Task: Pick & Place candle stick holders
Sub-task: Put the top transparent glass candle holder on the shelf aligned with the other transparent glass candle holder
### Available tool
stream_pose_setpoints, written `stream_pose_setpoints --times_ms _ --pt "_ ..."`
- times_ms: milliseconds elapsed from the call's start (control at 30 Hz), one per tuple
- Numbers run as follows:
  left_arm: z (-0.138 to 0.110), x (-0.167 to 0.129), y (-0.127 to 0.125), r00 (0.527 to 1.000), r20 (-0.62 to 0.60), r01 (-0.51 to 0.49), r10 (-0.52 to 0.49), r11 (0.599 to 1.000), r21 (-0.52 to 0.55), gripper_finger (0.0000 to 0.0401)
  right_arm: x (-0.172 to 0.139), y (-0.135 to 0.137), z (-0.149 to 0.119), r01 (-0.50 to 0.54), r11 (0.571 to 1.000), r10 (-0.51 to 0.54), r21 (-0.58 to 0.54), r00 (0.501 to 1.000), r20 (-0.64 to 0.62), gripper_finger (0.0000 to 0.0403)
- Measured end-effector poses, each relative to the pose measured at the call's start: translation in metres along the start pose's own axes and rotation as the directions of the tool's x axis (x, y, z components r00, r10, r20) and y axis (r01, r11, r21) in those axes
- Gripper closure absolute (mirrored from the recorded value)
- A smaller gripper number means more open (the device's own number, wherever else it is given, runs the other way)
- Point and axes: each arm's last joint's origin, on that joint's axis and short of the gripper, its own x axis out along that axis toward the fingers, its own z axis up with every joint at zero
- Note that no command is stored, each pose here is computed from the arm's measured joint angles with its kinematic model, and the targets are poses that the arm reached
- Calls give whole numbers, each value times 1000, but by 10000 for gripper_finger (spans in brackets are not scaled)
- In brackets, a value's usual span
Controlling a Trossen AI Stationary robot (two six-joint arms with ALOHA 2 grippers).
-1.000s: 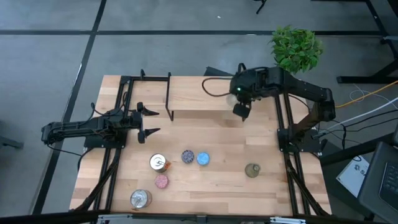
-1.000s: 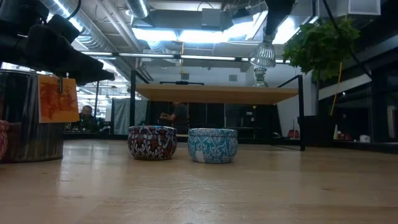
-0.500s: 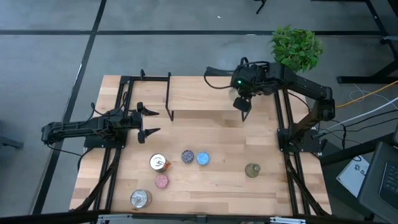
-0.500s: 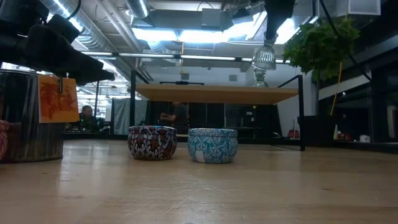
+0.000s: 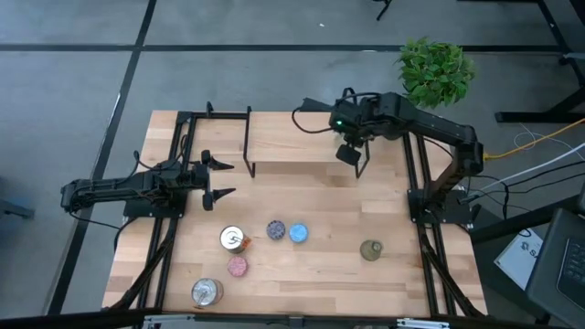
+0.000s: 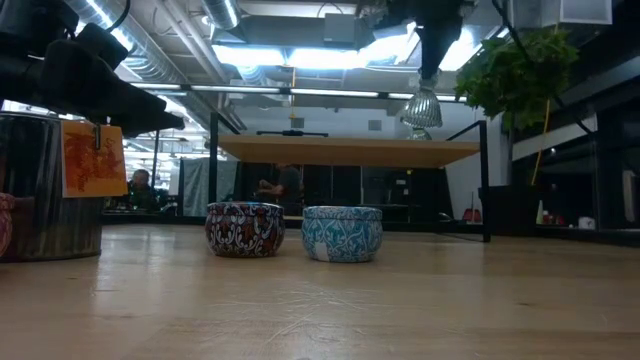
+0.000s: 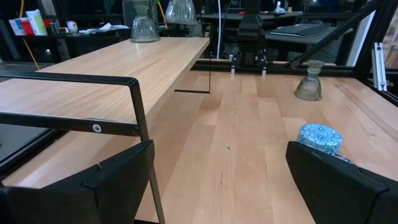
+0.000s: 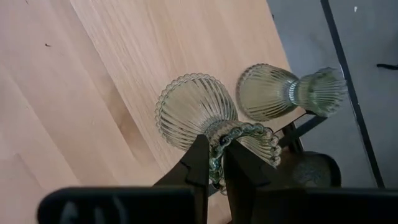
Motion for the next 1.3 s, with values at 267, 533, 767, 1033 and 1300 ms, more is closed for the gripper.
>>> stream_pose_setpoints --times_ms 267,533,767,1033,1300 --pt "0 0 0 1000 0 0 0 1000 0 38 16 0 5 13 1000 -14 -11 997 -80 373" --pt "0 0 0 1000 0 0 0 1000 0 38 18 -5 4 36 999 -34 20 995 -91 373" --pt "0 0 0 1000 0 0 0 1000 0 38 36 -9 1 49 999 -48 6 987 -153 373" --pt "0 0 0 1000 0 0 0 1000 0 38 41 -8 4 43 999 -44 -10 992 -118 373" --pt "0 0 0 1000 0 0 0 1000 0 38 41 -9 4 43 999 -45 -16 991 -126 364"
